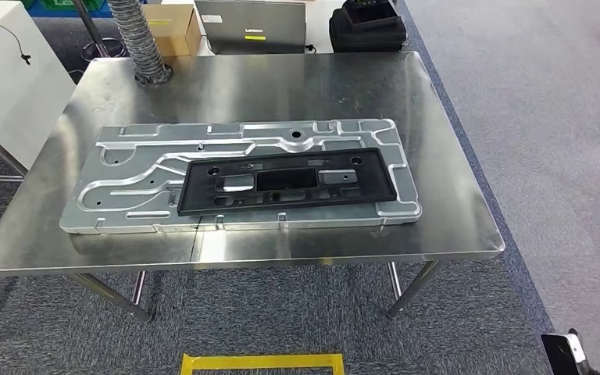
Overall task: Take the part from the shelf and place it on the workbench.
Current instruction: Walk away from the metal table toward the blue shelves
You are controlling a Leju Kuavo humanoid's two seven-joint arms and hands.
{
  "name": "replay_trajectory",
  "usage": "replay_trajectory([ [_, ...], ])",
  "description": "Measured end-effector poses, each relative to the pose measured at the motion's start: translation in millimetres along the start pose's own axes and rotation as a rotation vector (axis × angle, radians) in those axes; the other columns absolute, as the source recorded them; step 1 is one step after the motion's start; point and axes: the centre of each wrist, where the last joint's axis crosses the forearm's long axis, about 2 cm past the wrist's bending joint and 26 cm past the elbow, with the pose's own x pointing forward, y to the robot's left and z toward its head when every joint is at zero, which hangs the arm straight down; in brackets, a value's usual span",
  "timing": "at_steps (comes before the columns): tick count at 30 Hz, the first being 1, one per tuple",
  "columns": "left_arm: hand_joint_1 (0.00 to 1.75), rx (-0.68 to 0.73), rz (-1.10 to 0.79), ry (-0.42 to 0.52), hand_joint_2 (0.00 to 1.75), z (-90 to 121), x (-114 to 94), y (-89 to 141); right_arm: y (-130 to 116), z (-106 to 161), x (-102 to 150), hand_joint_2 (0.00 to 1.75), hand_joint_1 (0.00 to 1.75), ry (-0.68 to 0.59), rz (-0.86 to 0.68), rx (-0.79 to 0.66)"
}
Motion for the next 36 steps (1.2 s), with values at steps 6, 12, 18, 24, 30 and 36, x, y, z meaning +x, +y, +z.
replay_trajectory([
  [6,0.0,-0.002,0.002,-0.003,0.0,0.5,-0.6,-2.3,29.4,79.2,-12.3,0.0,0.0,0.286,0.066,0.279],
  [12,0.0,0.0,0.004,0.001,0.0,1.4,-2.6,-2.3,49.8,125.7,2.5,0.0,0.0,0.475,0.078,0.481],
  [18,0.0,-0.003,0.002,-0.003,0.0,1.2,-1.9,-3.3,65.1,146.8,23.1,0.0,0.0,0.6,0.045,0.642],
  [24,0.0,-0.008,-0.002,0.002,0.0,2.1,-3.8,-4.2,75.7,168.7,45.4,0.0,0.0,0.722,-0.04,0.788],
  [30,0.0,-0.013,-0.01,0.0,0.0,1.2,-1.6,-5.0,84.5,183.9,66.9,0.0,0.0,0.854,-0.137,0.991],
  [36,0.0,-0.021,-0.019,-0.005,0.0,-0.2,1.9,-6.5,90.8,196.5,87.3,0.0,0.0,0.908,-0.195,1.198],
])
